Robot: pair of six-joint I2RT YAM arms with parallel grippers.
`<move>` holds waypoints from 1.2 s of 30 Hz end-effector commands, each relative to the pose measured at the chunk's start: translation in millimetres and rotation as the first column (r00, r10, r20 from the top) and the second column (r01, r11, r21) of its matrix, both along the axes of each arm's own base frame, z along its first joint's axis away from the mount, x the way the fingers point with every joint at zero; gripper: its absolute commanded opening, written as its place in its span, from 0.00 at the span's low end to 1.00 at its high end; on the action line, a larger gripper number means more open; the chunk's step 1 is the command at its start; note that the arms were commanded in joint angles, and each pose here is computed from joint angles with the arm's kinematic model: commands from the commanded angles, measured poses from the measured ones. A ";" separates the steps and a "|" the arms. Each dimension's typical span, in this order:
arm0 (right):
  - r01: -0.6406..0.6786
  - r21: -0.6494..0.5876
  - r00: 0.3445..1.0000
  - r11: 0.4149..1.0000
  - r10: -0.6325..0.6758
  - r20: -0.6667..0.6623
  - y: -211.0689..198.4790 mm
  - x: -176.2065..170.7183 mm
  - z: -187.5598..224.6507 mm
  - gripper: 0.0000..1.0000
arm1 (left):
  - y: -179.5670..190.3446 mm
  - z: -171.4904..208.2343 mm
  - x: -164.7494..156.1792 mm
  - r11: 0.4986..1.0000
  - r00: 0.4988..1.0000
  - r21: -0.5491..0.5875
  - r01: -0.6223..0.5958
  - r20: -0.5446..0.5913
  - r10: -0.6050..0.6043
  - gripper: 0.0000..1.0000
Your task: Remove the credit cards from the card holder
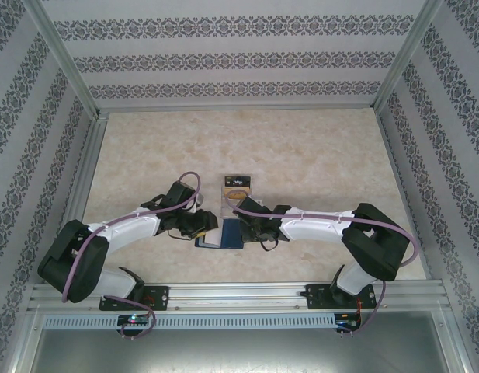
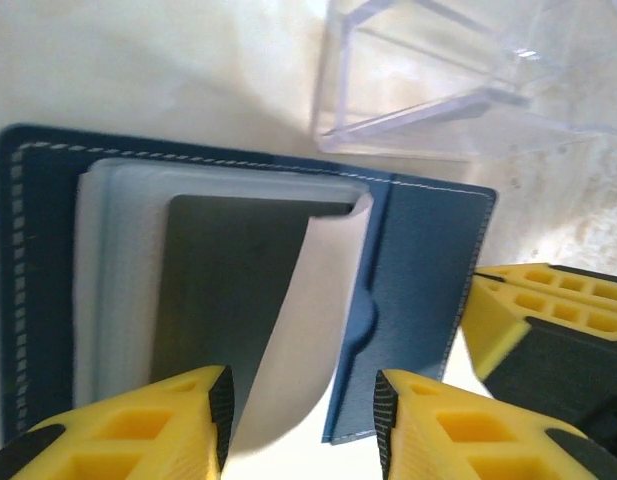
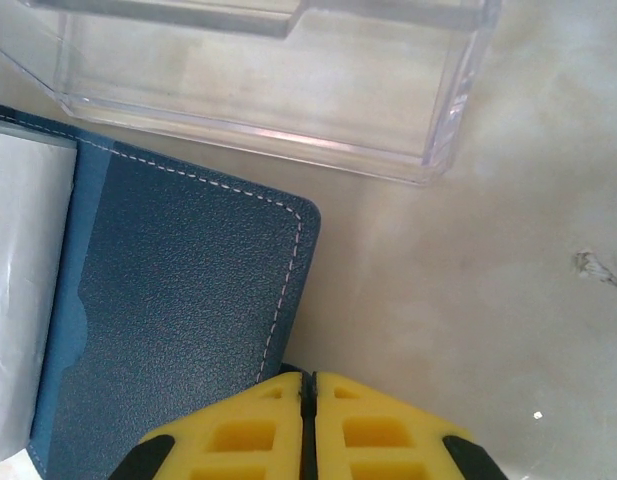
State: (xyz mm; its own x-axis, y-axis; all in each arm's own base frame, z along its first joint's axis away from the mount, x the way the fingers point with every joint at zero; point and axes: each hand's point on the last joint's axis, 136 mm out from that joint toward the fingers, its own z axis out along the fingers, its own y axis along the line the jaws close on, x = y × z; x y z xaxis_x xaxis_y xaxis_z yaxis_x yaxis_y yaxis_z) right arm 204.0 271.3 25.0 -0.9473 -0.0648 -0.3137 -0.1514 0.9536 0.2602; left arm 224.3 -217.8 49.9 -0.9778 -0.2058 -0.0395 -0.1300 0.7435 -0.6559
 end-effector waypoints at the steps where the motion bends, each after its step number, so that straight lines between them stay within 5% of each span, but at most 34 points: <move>1: -0.003 0.010 1.000 1.000 0.003 -0.003 2.4 0.5 -1.8 0.10 | -18.6 16.0 4.0 0.995 0.998 -0.090 0.043 0.052 -0.039 0.44; 19: 0.131 0.169 0.989 0.977 -0.140 0.041 -19.9 8.4 23.8 0.22 | -74.1 26.9 2.9 0.963 0.975 -0.157 0.218 0.081 -0.207 0.43; 28: 0.158 0.191 0.986 0.969 -0.166 0.028 -22.8 9.1 22.7 0.26 | -96.6 22.4 -1.4 0.936 0.957 -0.202 0.290 0.062 -0.283 0.51; 36: 0.166 0.220 0.985 0.961 -0.174 0.016 -23.2 8.0 23.2 0.32 | -90.2 20.7 0.1 0.949 0.958 -0.133 0.284 0.065 -0.278 0.50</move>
State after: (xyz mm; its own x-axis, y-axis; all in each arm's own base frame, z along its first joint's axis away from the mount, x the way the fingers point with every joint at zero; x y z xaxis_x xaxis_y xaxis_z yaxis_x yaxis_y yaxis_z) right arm 210.1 246.2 42.7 -0.9305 0.1432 -0.3372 -0.0141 0.9057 0.4236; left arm 223.9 -305.2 58.0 -0.9988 0.0440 -0.0232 0.0462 0.6468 -0.7613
